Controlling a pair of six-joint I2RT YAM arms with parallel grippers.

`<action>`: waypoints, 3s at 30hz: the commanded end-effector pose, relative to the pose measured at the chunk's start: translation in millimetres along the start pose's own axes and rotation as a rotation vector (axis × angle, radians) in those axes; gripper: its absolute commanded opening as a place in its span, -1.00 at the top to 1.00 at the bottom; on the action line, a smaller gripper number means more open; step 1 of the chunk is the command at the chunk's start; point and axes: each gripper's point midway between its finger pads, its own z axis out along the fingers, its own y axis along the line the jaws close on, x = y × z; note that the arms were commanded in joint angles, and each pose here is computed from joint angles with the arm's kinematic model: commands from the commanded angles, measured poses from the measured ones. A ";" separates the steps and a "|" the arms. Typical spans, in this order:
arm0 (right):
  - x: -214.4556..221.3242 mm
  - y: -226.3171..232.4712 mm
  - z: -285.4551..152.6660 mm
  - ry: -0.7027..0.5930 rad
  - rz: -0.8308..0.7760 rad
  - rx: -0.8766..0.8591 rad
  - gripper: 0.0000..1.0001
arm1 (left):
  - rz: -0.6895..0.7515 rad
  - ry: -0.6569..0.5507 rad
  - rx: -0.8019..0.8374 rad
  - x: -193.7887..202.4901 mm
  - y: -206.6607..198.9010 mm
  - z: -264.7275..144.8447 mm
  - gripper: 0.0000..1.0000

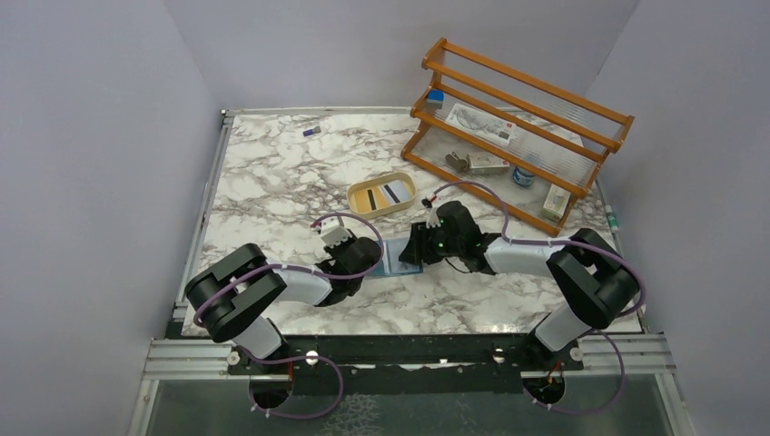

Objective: Take the credit cards out of the card holder

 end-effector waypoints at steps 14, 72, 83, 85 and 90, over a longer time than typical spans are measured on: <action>14.4 -3.0 14.2 0.031 0.025 -0.025 0.00 | 0.000 -0.017 -0.017 -3.3 -1.1 0.2 1.00; -9.5 28.9 -7.6 -0.123 0.052 -0.168 -0.57 | -0.019 -0.015 -0.022 -5.7 4.1 -4.4 1.00; -25.8 50.3 -25.8 -0.163 0.009 -0.233 0.22 | -0.025 -0.006 -0.021 -3.4 4.6 -4.5 1.00; -23.8 49.8 -23.1 -0.153 0.012 -0.237 0.22 | -0.024 -0.005 -0.021 -3.2 4.6 -4.6 1.00; -17.4 48.5 -15.3 -0.131 0.029 -0.253 0.20 | -0.022 -0.006 -0.019 -3.9 4.2 -5.0 1.00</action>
